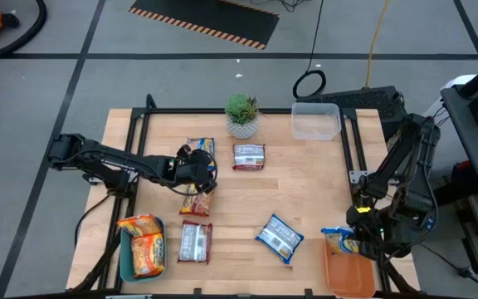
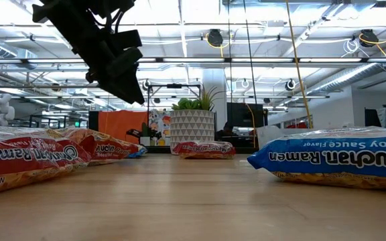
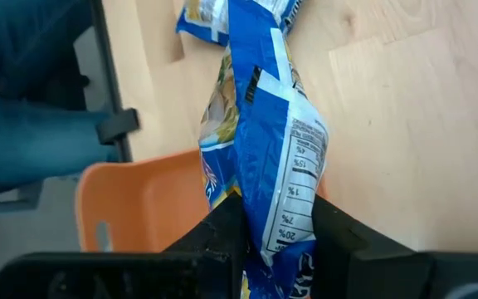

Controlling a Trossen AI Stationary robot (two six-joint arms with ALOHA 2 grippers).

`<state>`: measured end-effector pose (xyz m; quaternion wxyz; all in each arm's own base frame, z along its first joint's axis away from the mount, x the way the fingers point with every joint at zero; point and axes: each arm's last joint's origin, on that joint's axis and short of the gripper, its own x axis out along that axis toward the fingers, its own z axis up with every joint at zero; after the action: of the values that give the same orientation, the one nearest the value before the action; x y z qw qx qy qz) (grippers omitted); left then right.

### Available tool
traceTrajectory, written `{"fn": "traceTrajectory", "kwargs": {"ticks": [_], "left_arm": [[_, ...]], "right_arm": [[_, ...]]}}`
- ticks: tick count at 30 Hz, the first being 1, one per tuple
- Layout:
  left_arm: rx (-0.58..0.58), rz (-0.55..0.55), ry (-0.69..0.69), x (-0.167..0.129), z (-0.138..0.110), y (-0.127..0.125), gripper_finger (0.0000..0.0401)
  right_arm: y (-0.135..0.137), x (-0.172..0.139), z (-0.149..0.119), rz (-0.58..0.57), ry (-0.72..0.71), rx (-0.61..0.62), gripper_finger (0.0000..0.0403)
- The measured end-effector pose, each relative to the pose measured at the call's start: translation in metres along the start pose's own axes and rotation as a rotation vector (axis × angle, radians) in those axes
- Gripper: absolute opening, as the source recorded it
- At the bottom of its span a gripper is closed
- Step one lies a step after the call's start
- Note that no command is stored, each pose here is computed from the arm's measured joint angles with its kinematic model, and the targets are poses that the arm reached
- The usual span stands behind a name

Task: Sort Maruchan noodles
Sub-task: Put the middle blue noodle pack into the orange bin

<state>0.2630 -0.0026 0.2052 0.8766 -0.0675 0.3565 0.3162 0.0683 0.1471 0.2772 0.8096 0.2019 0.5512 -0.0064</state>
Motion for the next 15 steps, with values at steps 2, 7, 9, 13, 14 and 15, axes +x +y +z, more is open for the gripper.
{"fn": "traceTrajectory", "kwargs": {"ticks": [2,7,9,13,14,15], "left_arm": [[0.001,0.0,0.0,0.0,0.0,0.0,0.0234],[0.001,-0.001,0.001,0.0,-0.0001,0.0,0.0234],[0.001,0.0,0.001,0.0,-0.0001,0.0,0.0234],[0.0,-0.001,0.001,0.0,-0.0001,0.0,0.0234],[0.0,-0.001,0.001,0.0,-0.0001,0.0,0.0234],[-0.001,-0.006,0.003,0.0,-0.0002,-0.0001,0.0234]], "right_arm": [[-0.0025,0.0042,-0.0029,-0.017,0.006,-0.02,0.0079],[-0.0057,0.0093,-0.0072,-0.039,-0.003,-0.045,0.008],[-0.0055,0.0092,-0.0073,-0.037,-0.015,-0.047,0.008],[-0.0057,0.009,-0.0074,-0.037,-0.011,-0.026,0.008],[-0.0057,0.009,-0.0074,-0.037,-0.01,-0.025,0.008],[-0.0057,0.009,-0.0074,-0.037,-0.01,-0.024,0.008]]}}
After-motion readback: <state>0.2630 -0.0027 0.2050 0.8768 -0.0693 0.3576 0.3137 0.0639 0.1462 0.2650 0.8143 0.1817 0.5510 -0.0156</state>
